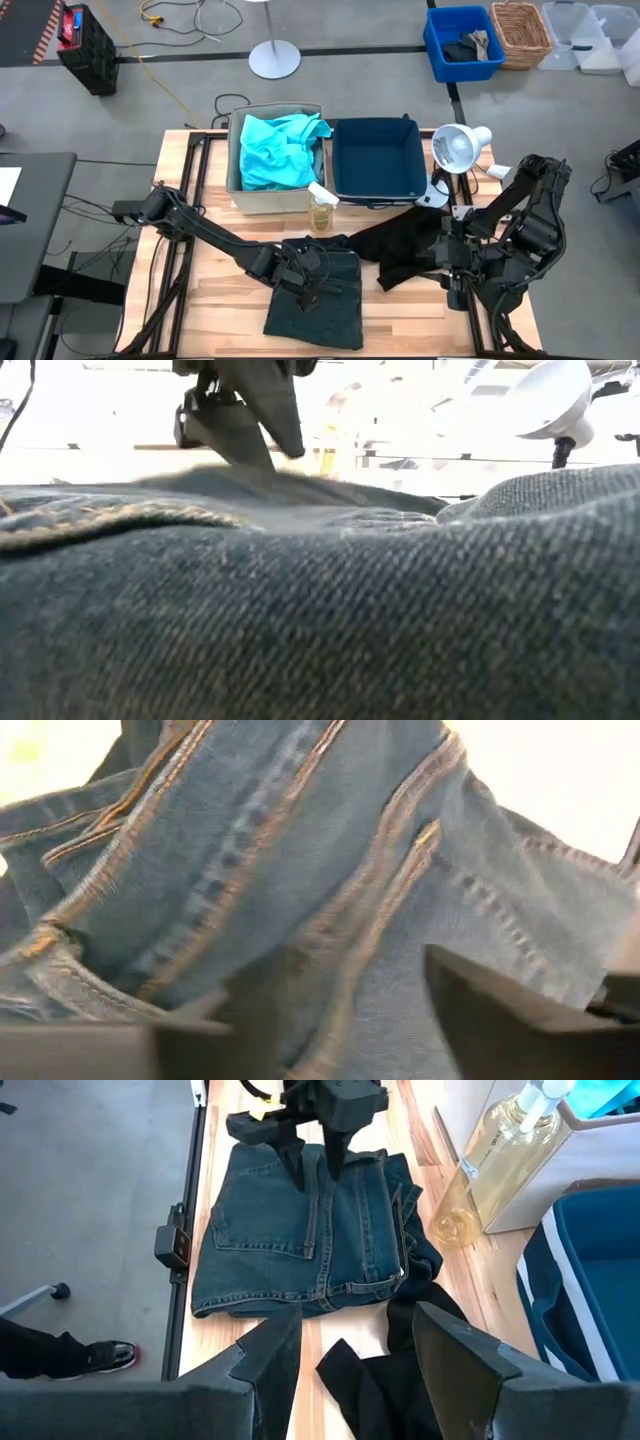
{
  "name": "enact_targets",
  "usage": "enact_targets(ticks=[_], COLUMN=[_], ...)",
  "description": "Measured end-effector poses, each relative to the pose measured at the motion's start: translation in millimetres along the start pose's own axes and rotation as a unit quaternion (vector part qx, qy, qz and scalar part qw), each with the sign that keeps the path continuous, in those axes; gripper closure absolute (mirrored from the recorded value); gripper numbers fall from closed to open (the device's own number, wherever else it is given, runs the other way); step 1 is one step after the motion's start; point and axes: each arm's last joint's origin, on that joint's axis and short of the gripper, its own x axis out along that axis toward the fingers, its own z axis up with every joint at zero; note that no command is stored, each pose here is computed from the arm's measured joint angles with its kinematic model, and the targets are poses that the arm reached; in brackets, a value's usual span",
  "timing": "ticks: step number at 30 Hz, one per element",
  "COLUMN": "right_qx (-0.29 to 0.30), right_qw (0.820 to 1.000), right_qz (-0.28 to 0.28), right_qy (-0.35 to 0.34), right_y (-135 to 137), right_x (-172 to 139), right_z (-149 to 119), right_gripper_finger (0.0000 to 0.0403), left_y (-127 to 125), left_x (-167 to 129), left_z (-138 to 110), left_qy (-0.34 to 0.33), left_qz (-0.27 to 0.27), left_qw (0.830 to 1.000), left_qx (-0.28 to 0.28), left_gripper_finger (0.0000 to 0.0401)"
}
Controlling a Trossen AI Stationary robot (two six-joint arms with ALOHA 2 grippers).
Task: Sort clothes
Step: Put the dark blue pants into the blue laundry organizer
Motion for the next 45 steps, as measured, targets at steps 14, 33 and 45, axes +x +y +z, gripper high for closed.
enact_targets(ticks=[14,33,45], right_qx=[-0.001,0.002,0.001], right_qw=[1.0,1.0,1.0], right_qz=[0.0,0.001,0.001], right_qy=[0.0,-0.001,-0.001], right_y=[0.0,0.3,0.2], right_x=[0.0,0.0,0.0], right_z=[0.0,0.3,0.2], right_gripper_finger=[0.0196,0.0196,0.0196], left_y=[-5.0,3.9,1.7], left_x=[-34.3,55.0,85.5], left_z=[-14.2,-32.4,-33.1], left_qy=[-0.062,0.075,0.097], left_qz=[0.029,0.09,0.053], left_qw=[0.984,0.963,0.972], left_qx=[-0.166,-0.243,-0.209], left_gripper_finger=[0.005,0.0004,0.0005])
